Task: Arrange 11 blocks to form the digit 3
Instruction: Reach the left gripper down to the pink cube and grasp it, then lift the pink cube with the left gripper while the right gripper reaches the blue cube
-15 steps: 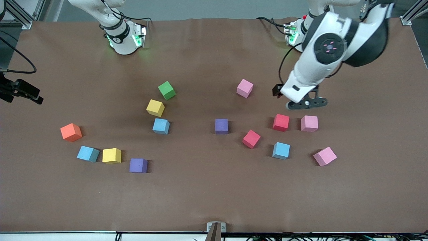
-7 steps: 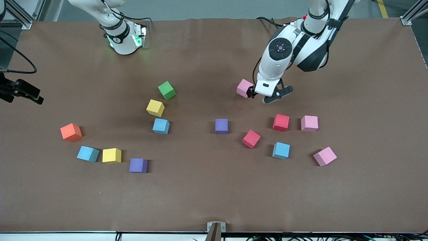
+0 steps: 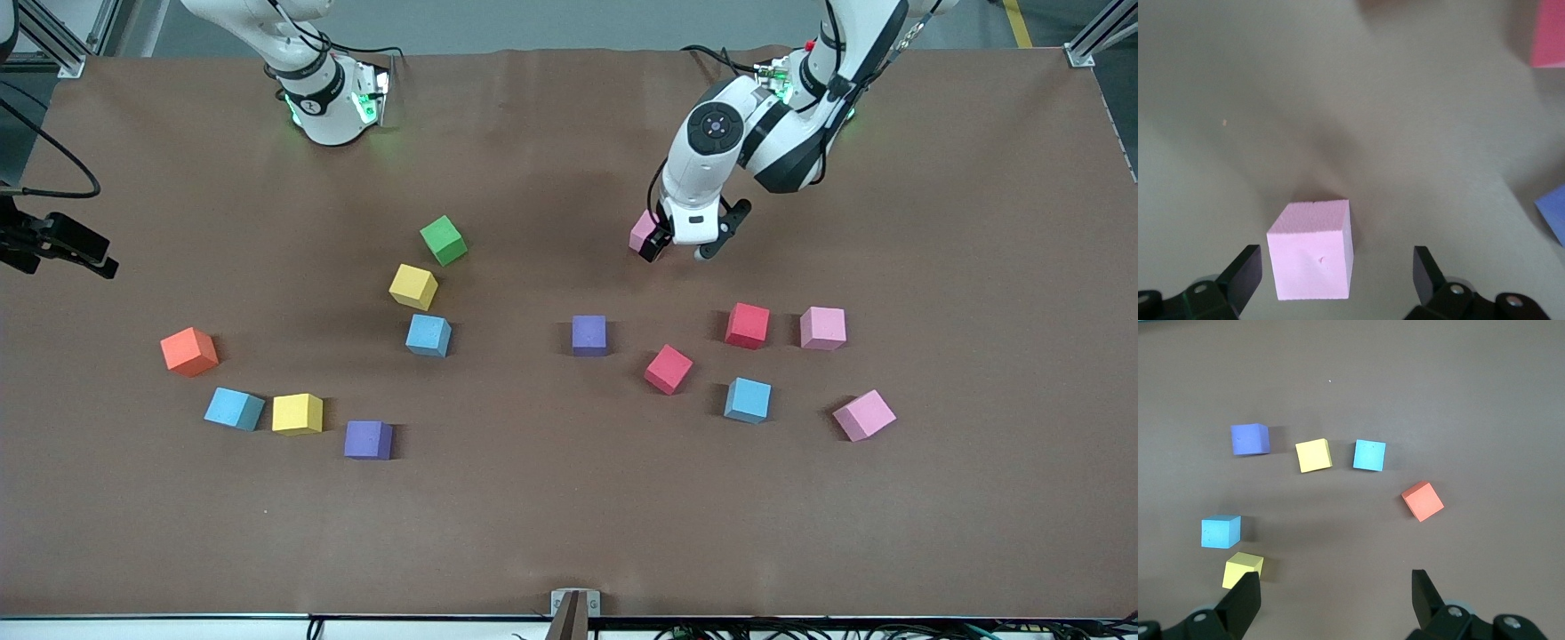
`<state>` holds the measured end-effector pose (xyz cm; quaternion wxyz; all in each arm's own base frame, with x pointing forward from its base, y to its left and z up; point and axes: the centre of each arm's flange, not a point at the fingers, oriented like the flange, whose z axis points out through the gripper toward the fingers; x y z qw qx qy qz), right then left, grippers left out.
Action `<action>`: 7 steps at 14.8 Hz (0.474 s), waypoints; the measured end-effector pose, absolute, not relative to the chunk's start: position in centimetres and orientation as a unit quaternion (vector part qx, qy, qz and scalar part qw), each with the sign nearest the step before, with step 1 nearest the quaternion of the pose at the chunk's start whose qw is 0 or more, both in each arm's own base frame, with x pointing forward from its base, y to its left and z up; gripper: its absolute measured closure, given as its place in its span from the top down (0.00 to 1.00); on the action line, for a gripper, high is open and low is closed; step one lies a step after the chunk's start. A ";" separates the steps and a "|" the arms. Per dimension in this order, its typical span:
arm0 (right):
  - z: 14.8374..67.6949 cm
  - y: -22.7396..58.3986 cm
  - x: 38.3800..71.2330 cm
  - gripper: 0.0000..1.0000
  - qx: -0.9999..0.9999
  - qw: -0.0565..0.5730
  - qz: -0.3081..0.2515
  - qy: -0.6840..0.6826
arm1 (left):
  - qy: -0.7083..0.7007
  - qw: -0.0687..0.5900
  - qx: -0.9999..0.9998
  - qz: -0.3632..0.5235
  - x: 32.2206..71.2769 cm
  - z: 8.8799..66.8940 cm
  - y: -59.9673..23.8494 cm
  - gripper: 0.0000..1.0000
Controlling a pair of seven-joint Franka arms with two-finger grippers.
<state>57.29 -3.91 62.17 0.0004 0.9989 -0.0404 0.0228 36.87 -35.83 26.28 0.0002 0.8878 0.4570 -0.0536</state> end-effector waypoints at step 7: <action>57.8 -1.8 60.3 1.00 1.000 -0.011 0.013 -0.025 | 0.483 0.004 0.874 -0.058 33.7 23.2 -35.8 1.00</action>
